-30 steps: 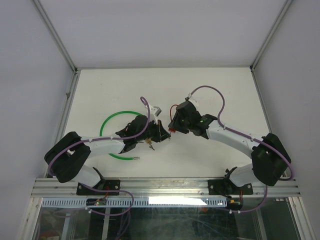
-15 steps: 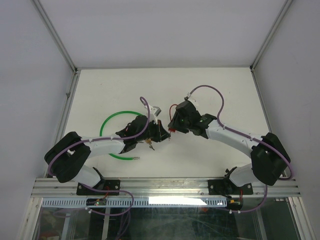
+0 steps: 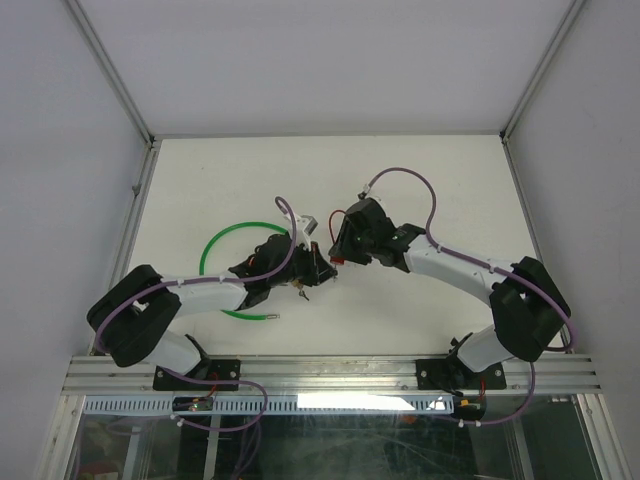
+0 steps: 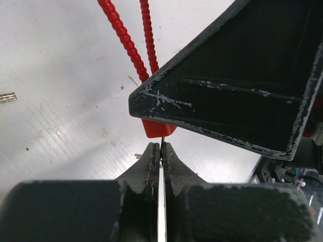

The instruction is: Unlock with the key

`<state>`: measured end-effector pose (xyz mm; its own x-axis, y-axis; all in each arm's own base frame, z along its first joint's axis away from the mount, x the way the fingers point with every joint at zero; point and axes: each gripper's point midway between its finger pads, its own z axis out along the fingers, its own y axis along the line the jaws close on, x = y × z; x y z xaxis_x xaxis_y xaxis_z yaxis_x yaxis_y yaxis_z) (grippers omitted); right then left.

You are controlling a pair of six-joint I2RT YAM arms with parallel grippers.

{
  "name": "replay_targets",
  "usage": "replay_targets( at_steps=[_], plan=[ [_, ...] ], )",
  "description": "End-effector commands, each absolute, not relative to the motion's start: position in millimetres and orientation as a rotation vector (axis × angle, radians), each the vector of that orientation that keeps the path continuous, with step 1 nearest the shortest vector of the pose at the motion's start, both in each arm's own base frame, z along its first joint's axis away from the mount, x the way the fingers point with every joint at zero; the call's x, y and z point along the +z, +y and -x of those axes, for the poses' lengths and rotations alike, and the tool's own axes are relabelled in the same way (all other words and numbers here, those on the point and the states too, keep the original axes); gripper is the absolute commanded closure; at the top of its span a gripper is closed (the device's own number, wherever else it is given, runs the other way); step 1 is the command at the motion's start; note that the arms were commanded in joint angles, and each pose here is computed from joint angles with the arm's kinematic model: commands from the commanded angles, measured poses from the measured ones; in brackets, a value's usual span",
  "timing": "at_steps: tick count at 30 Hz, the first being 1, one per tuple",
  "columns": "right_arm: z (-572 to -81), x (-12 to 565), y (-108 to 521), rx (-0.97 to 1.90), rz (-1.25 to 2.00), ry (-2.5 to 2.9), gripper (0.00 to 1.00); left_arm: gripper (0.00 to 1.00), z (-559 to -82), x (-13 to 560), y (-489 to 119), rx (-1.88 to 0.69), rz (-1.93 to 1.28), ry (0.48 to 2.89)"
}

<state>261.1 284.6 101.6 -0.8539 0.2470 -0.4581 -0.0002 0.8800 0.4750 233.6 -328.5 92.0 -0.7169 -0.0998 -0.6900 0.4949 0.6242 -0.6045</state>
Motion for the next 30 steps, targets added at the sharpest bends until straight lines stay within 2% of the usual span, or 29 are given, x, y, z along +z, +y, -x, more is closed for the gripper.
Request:
replay_targets(
  at_steps=[1,13,30],
  plan=[
    [-258,129,314,0.82,-0.082,2.495,1.0,1.0,-250,152,-336,-1.153,-0.309,1.899],
    [-253,130,314,0.829,-0.004,2.514,1.0,1.0,-250,151,-316,-1.216,-0.251,1.935],
    [-259,121,310,0.767,-0.065,2.543,1.0,1.0,-259,152,-304,-1.121,-0.186,2.003]
  ],
)
